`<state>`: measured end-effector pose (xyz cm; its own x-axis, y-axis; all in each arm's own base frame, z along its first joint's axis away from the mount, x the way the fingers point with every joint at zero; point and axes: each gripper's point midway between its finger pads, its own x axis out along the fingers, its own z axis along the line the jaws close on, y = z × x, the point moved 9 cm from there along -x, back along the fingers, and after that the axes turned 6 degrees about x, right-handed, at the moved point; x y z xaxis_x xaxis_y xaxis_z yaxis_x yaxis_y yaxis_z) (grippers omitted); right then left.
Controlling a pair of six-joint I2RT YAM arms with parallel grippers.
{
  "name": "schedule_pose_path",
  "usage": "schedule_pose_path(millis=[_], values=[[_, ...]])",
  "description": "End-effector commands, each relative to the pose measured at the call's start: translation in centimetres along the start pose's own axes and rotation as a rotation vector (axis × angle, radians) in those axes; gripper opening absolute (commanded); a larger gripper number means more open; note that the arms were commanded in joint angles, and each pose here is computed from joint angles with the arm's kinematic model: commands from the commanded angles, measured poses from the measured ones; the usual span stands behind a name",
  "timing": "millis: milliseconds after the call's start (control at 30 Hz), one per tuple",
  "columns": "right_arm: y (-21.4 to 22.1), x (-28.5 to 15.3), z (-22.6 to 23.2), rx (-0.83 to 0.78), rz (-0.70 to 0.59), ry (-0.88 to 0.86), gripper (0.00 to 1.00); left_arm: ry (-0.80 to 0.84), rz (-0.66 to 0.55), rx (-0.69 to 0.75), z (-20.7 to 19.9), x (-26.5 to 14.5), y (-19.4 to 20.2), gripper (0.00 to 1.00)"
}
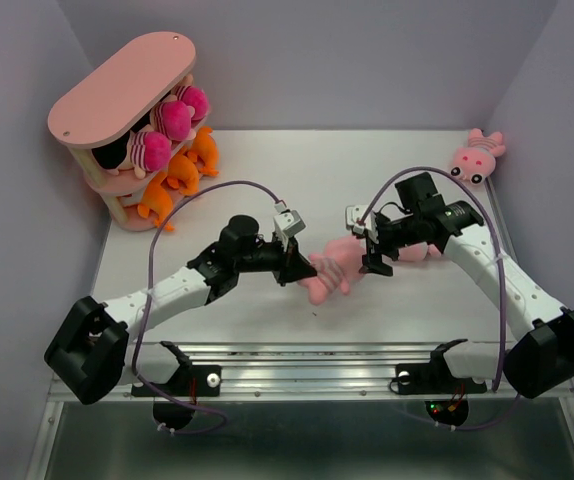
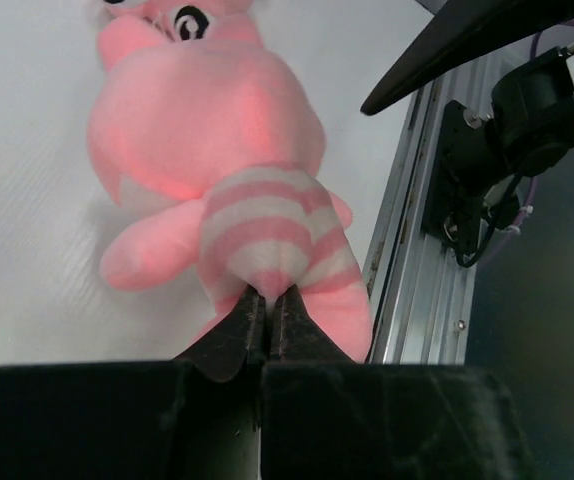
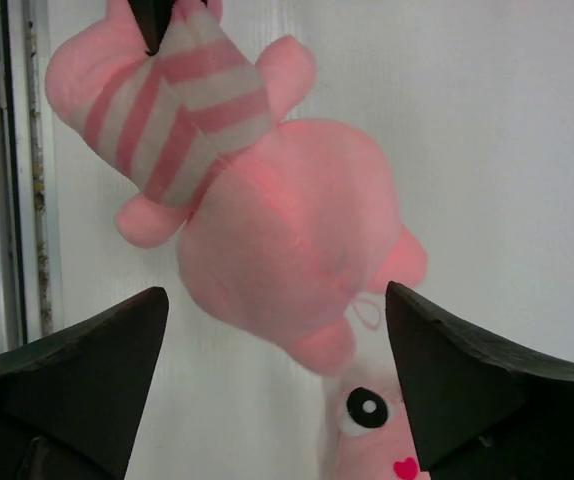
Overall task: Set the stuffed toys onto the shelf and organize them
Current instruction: Pass the stuffed toy from the right arm to the left, then place the stuffed toy onto shelf
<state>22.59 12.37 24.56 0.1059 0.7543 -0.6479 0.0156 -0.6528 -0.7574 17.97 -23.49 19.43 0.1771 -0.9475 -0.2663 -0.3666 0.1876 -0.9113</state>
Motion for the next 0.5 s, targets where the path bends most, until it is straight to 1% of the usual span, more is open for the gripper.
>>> schedule_pose_path(millis=[0, 33, 67, 133, 167, 233, 267, 300, 333, 433, 467], values=[[-4.2, -1.9, -2.5, 0.108, -0.102, 0.182, 1.00, -0.115, -0.057, 0.047, -0.2, -1.3, -2.0, 0.00], [-5.6, -2.9, -2.9, 0.107, -0.132, 0.211, 1.00, -0.142, -0.076, 0.057, -0.3, -1.8, -2.5, 0.00], [-6.3, -3.3, -2.9, 0.145, -0.147, 0.223, 1.00, -0.198, -0.075, 0.048, -0.1, -2.1, -2.5, 0.00], [-7.4, -4.1, -3.3, 0.160, -0.171, 0.259, 1.00, -0.250, -0.108, 0.059, -0.2, -2.9, -3.4, 0.00], [-8.4, -4.9, -3.5, 0.180, -0.200, 0.293, 1.00, -0.300, -0.120, 0.056, 0.0, -3.3, -3.8, 0.00], [-8.9, -5.5, -4.0, 0.235, -0.206, 0.361, 1.00, -0.359, -0.153, 0.049, -0.1, -4.0, -4.8, 0.00], [-9.2, -5.8, -4.2, 0.262, -0.213, 0.396, 1.00, -0.448, -0.161, 0.034, 0.4, -4.5, -5.1, 0.00], [-9.4, -6.3, -4.8, 0.286, -0.219, 0.475, 1.00, -0.499, -0.193, 0.031, 0.4, -5.0, -6.3, 0.00], [-9.6, -6.4, -4.9, 0.343, -0.233, 0.494, 1.00, -0.600, -0.221, 0.004, 0.8, -5.7, -7.0, 0.00], [-9.1, -6.4, -5.6, 0.425, -0.233, 0.569, 1.00, -0.708, -0.324, -0.002, 0.8, -7.2, -10.5, 0.00], [-8.6, -6.4, -5.9, 0.469, -0.231, 0.595, 1.00, -0.771, -0.355, -0.014, 1.1, -7.7, -11.4, 0.00]])
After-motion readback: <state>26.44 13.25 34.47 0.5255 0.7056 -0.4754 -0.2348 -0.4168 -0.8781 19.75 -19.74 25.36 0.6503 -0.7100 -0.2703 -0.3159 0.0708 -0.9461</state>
